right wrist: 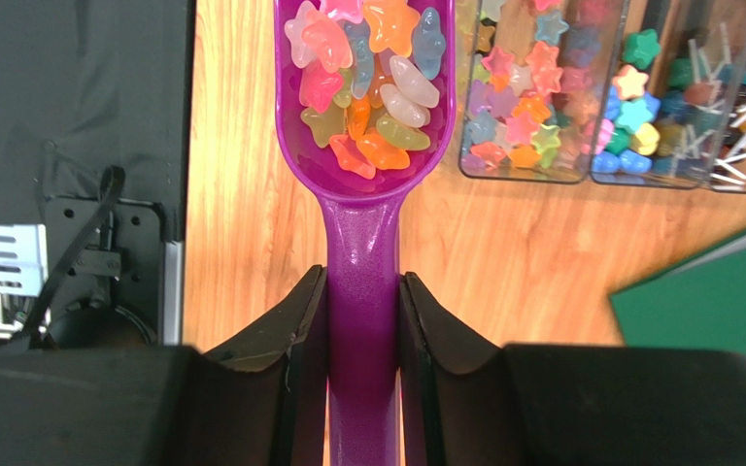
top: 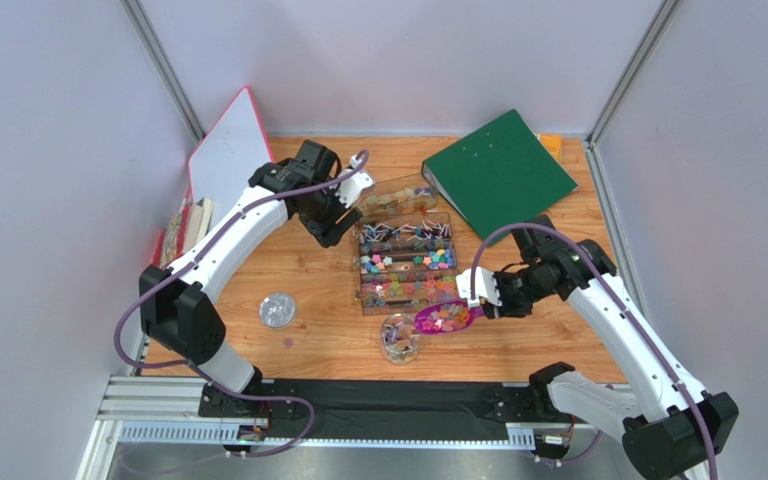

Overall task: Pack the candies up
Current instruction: Place the fake candies in the packing bottle.

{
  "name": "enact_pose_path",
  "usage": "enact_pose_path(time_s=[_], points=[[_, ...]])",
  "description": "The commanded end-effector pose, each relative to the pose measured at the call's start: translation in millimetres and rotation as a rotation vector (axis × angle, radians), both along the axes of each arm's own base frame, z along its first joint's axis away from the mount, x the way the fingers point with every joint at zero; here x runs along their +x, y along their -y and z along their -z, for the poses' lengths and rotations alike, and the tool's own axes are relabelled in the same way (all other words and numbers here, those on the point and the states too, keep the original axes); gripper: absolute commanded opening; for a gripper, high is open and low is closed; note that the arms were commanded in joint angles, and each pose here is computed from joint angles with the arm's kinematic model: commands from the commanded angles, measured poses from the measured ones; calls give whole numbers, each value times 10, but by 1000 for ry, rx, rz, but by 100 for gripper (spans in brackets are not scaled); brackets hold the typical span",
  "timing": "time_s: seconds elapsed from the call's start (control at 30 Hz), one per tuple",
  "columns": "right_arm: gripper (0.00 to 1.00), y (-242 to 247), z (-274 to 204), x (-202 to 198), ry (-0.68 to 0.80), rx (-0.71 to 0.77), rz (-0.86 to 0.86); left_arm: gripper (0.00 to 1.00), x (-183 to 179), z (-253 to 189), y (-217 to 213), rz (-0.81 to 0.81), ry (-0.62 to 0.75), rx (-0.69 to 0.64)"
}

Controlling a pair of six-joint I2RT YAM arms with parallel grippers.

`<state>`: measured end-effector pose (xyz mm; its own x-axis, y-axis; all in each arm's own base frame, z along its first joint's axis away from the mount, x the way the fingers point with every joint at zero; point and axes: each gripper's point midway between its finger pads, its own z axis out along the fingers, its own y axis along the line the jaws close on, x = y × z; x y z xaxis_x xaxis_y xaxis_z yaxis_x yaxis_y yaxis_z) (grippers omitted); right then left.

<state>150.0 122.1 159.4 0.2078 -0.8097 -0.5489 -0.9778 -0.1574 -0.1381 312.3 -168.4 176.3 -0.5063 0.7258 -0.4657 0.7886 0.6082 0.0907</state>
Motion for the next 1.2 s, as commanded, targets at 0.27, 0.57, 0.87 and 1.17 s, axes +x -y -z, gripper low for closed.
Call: enact_pose_path(time_s=[0.27,0.57,0.87,1.17], points=[[0,36,-232,20,103,-178,-50,70,-63,-209,83,-28,52,-111],[0,1,-274,19,95,-265,-38,70,-151,-223,73,-36,64,-142],[0,-47,-321,56,132,-352,-58,70,-235,-149,54,-43,66,-162],[0,-43,-394,13,178,-415,-101,70,-236,-119,77,-54,81,-189]])
